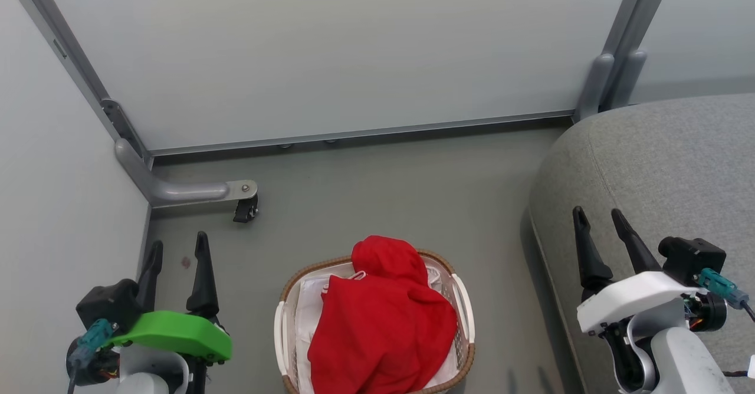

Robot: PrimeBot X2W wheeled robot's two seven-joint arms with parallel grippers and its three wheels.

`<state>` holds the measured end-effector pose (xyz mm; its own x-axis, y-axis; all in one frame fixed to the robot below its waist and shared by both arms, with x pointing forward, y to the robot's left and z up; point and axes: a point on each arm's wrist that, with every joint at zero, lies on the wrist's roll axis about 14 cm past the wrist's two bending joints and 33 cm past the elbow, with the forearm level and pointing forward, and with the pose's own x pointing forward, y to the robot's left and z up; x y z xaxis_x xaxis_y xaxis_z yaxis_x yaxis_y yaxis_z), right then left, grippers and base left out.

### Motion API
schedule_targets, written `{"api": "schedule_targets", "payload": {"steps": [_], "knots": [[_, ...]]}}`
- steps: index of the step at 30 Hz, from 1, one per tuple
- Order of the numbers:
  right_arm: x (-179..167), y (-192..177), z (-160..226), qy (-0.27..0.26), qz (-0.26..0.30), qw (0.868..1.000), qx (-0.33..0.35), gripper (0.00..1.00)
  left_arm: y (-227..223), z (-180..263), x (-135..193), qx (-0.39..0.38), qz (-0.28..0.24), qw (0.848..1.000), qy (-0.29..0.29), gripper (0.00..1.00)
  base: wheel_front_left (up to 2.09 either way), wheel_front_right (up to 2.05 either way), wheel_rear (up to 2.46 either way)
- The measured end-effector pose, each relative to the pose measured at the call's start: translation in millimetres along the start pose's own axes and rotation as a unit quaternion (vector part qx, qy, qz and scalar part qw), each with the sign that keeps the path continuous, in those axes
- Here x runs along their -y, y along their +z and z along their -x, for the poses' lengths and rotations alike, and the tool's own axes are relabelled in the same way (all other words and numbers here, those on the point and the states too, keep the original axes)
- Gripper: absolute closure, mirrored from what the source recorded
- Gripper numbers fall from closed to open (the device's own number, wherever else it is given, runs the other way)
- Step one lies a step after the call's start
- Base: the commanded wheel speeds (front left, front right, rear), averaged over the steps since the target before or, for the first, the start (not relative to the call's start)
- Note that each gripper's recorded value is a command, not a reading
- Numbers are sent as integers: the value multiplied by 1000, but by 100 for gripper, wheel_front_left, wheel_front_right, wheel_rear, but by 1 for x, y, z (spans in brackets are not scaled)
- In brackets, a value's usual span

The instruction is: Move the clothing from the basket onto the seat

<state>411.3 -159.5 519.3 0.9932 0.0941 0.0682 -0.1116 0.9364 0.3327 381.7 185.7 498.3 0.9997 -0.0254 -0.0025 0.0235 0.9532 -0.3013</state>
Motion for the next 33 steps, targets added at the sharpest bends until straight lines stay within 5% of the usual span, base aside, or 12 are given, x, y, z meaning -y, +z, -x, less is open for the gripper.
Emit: {"api": "schedule_targets", "payload": {"steps": [18,33], "knots": [[-4,-17,-26,20,83,996,-13,0,-33,-21,25,-34,-49,997,-50,0,0,0,0],[-4,-27,-86,48,139,989,12,0,-125,-81,54,-144,-41,982,-117,0,0,0,0]]}}
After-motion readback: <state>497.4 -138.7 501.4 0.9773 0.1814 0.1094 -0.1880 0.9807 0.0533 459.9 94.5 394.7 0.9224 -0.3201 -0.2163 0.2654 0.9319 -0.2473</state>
